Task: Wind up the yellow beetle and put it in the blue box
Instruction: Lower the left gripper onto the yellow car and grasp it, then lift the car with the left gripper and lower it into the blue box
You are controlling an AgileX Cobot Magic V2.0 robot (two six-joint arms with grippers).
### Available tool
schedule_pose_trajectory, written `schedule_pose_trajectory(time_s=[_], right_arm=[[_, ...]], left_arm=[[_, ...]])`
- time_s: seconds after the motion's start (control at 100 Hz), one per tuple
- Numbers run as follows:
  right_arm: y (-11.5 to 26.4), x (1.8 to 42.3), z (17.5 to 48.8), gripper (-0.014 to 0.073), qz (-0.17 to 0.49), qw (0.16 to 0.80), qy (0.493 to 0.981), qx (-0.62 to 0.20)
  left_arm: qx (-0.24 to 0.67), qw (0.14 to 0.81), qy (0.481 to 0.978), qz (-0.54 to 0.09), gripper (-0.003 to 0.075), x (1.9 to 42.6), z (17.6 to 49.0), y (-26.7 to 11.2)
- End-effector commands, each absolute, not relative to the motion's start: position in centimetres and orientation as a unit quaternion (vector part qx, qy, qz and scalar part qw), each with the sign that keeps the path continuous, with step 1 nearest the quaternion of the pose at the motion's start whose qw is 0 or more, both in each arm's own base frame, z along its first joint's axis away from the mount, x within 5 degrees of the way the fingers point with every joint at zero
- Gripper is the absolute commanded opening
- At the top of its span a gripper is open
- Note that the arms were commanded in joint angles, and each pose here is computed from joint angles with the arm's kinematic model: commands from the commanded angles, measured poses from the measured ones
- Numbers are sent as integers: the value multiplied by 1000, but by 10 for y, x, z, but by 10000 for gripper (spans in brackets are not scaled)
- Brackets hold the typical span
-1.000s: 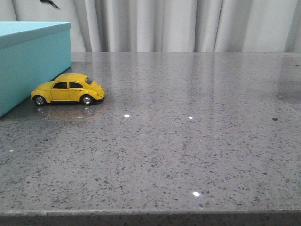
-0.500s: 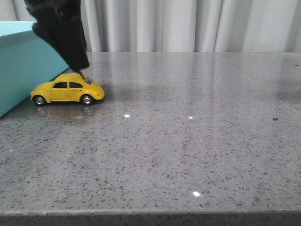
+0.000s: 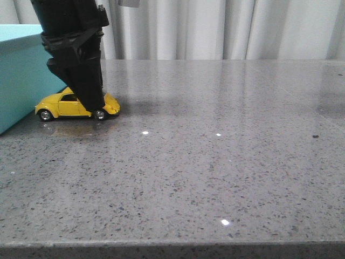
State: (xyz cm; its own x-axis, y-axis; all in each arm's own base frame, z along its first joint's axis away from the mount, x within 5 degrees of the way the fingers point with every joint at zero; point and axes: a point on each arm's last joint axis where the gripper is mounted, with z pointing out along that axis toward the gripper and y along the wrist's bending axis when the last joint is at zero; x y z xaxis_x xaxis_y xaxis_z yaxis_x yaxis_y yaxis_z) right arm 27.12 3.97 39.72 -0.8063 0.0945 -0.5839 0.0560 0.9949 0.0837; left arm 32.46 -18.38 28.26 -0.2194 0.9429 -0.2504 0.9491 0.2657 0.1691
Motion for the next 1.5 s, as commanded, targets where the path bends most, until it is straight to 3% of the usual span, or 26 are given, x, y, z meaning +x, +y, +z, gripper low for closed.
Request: schedule_pose_trajectory(time_s=[0.0,0.24,0.45,0.65,0.93,1.15,1.49], right_arm=[[37,266,416,624,35,358,932,36],[37,266,416,624,35,358,932,36],[37,266,416,624,35,358,932,36],[37,266,416,624,35,358,932,36],[38,266,417,624,37,364,930,35],[38,266,417,624,37,363,930,35],[38,267,417,624,37,366,929,35]], left_arm=[[603,196,773,-8,382,321,308,-185],[604,195,773,-5,181,321,308,-185],[604,195,773,-4,97,321,308,-185],[597,214,773,-4,92,323,328,-186],[505,321,801,-19,92,323,416,-186],[335,417,845,24,83,321,479,-161],[123,426,895,51,83,341,488,-94]])
